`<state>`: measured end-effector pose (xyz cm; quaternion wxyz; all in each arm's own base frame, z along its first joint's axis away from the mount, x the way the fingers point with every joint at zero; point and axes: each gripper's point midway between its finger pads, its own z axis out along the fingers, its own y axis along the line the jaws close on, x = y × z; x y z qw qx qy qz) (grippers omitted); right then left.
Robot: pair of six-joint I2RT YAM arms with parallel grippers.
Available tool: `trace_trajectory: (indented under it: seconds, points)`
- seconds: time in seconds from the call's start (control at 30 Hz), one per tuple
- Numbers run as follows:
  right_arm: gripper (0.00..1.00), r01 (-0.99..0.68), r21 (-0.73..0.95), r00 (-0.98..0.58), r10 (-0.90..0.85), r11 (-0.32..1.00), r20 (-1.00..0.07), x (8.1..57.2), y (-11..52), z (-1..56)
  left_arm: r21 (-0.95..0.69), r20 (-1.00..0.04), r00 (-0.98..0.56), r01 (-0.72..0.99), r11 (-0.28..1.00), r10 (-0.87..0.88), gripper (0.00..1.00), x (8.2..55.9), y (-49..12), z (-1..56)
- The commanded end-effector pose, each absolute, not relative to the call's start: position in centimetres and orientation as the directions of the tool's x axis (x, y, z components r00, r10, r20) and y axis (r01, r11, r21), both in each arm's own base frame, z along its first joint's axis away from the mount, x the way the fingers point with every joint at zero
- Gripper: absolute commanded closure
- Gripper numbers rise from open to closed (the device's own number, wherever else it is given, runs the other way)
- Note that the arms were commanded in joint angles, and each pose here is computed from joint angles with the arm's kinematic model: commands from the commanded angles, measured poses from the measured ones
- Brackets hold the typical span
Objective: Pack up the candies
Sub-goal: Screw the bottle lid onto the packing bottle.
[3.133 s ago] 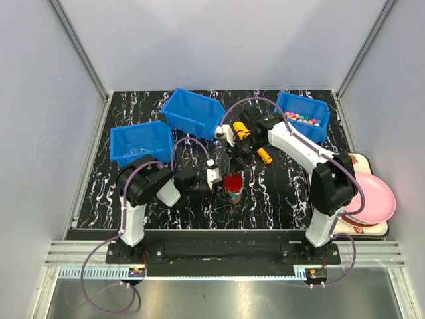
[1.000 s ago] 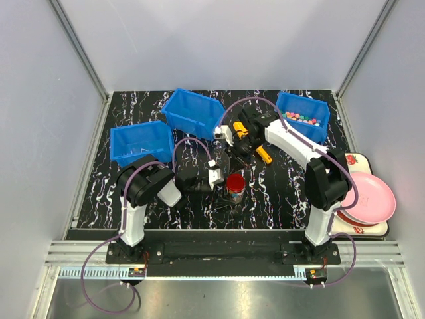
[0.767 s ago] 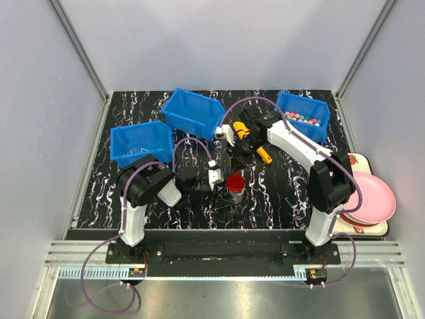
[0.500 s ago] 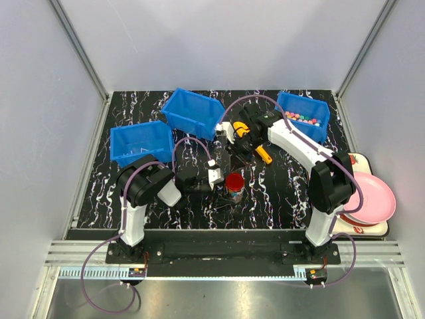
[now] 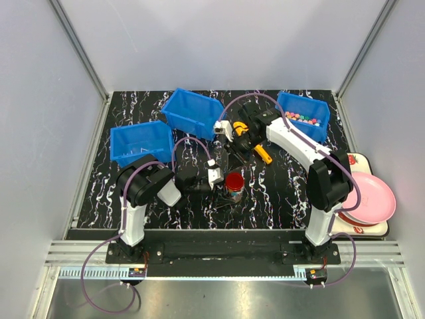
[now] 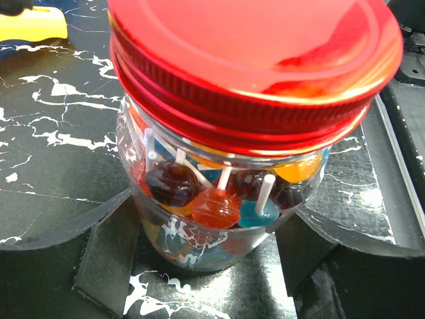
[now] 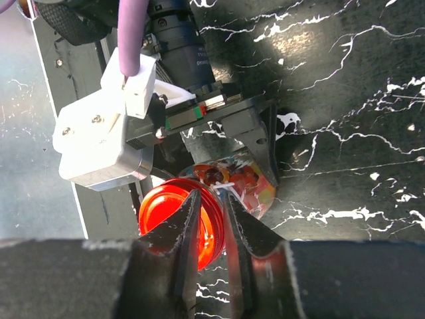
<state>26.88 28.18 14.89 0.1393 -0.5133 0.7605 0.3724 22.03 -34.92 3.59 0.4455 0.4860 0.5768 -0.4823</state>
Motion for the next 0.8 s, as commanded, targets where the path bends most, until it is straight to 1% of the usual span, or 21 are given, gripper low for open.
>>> trace_trajectory:
  seconds: [0.0,0.37,0.77]
  points:
    - [0.75,-0.877,0.45,-0.435,-0.677,0.169,-0.594,25.9,28.1,15.1,0.077,-0.996,0.08,0.994,0.079,-0.035,0.83,24.1,-36.1,9.4]
    - [0.8,-0.879,0.435,-0.435,-0.703,0.196,-0.562,24.9,26.2,14.1,0.072,-0.997,0.074,0.994,0.086,-0.028,0.87,24.3,-36.1,9.2]
    - [0.81,-0.881,0.408,-0.447,-0.708,0.242,-0.547,24.5,23.6,14.2,0.068,-0.997,0.07,0.993,0.092,-0.022,0.93,24.4,-36.2,9.1]
